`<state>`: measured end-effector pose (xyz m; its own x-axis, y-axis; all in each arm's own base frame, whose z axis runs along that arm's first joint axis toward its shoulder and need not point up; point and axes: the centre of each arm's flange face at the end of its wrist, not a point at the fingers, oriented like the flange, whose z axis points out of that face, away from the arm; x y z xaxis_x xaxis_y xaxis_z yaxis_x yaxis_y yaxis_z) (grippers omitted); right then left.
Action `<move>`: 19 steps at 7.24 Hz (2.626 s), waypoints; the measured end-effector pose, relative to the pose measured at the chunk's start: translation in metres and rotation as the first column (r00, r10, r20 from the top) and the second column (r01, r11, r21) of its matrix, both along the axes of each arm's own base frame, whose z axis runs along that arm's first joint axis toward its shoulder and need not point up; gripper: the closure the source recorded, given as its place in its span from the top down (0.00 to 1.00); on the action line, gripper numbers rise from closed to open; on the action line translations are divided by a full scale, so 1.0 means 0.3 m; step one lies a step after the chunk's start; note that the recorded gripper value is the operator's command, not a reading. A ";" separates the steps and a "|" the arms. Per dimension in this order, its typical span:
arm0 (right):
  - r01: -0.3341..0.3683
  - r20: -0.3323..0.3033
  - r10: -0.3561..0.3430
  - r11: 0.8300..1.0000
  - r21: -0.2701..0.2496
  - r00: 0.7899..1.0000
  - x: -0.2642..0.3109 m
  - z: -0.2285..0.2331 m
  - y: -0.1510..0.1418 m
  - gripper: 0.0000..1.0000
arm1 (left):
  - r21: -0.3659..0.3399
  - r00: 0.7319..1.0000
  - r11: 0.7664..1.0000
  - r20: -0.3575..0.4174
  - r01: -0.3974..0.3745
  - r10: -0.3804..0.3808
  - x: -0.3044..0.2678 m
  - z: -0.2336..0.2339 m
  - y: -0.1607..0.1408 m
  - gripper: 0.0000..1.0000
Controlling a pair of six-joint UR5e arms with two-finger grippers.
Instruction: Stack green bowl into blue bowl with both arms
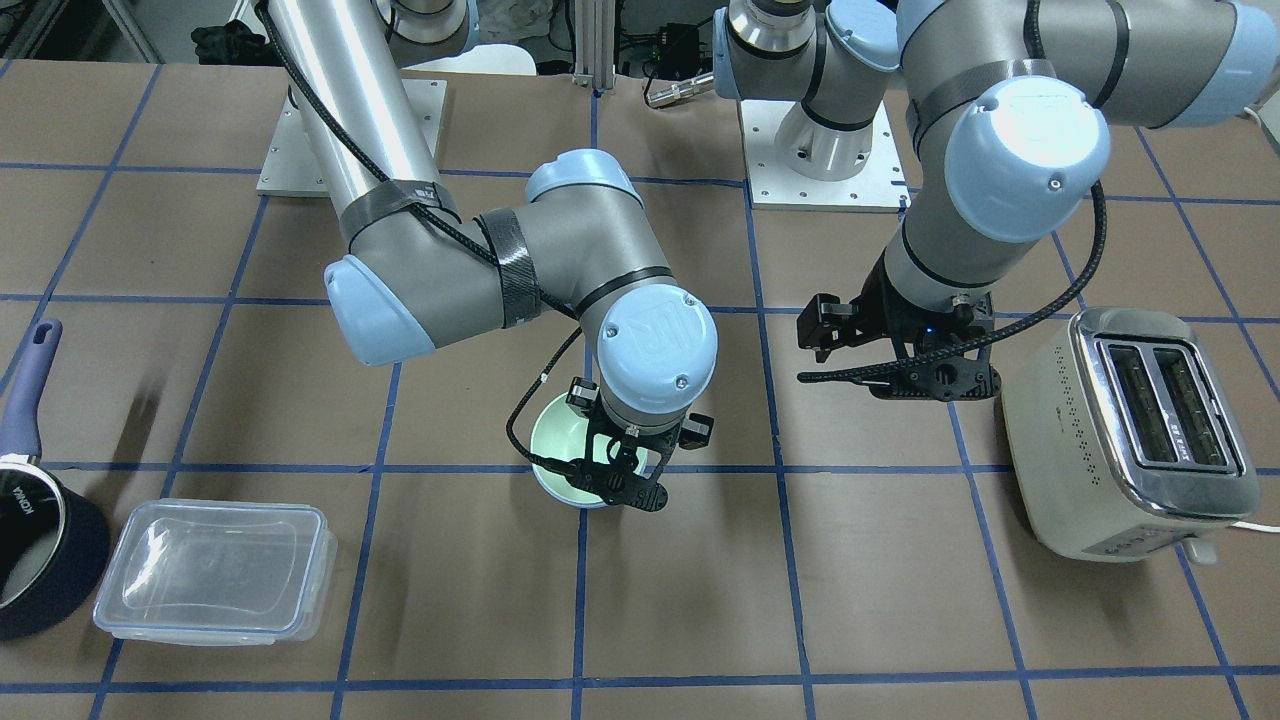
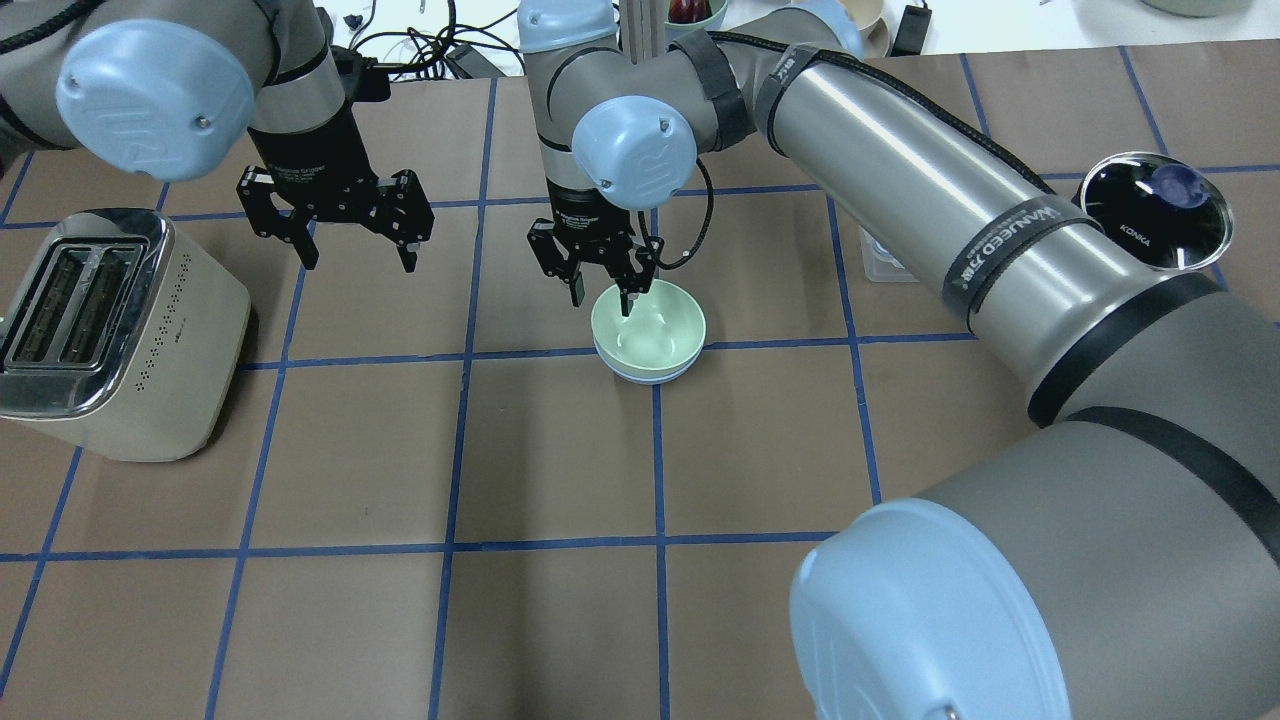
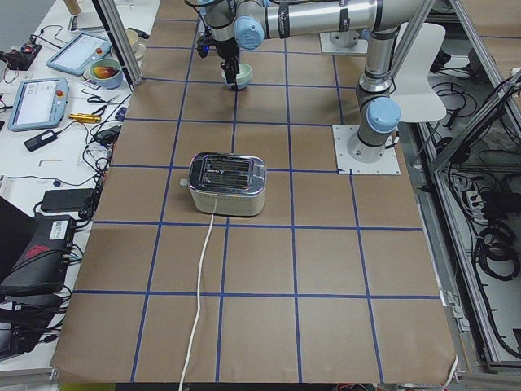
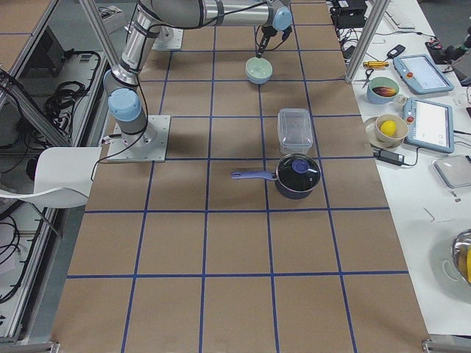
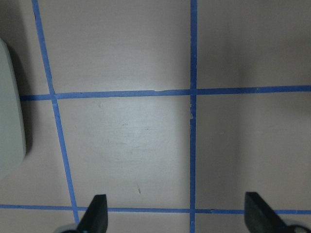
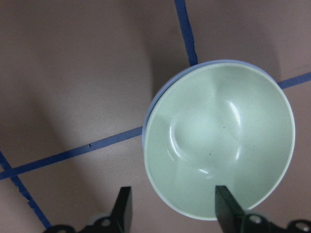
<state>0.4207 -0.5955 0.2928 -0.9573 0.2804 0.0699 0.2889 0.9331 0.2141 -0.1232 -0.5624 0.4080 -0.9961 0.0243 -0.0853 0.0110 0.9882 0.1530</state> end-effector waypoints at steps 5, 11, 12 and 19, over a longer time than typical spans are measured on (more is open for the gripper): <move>-0.207 0.005 0.207 0.978 -0.016 0.978 -0.455 0.363 -0.039 1.00 | -0.106 0.998 0.993 0.005 -0.058 0.059 -0.148 0.085 0.056 1.00; -0.245 0.038 0.249 0.966 -0.084 0.968 -0.802 0.578 0.225 1.00 | -0.055 0.986 0.988 -0.075 0.143 -0.147 -0.194 0.186 0.219 1.00; -0.234 0.033 0.239 0.966 -0.112 0.971 -0.810 0.589 0.260 1.00 | -0.045 0.987 0.990 -0.077 0.136 -0.139 -0.184 0.179 0.225 1.00; -0.165 0.013 0.169 0.977 -0.136 0.986 -0.823 0.631 0.352 1.00 | -0.112 0.996 0.992 -0.069 0.053 -0.061 -0.135 0.207 0.205 1.00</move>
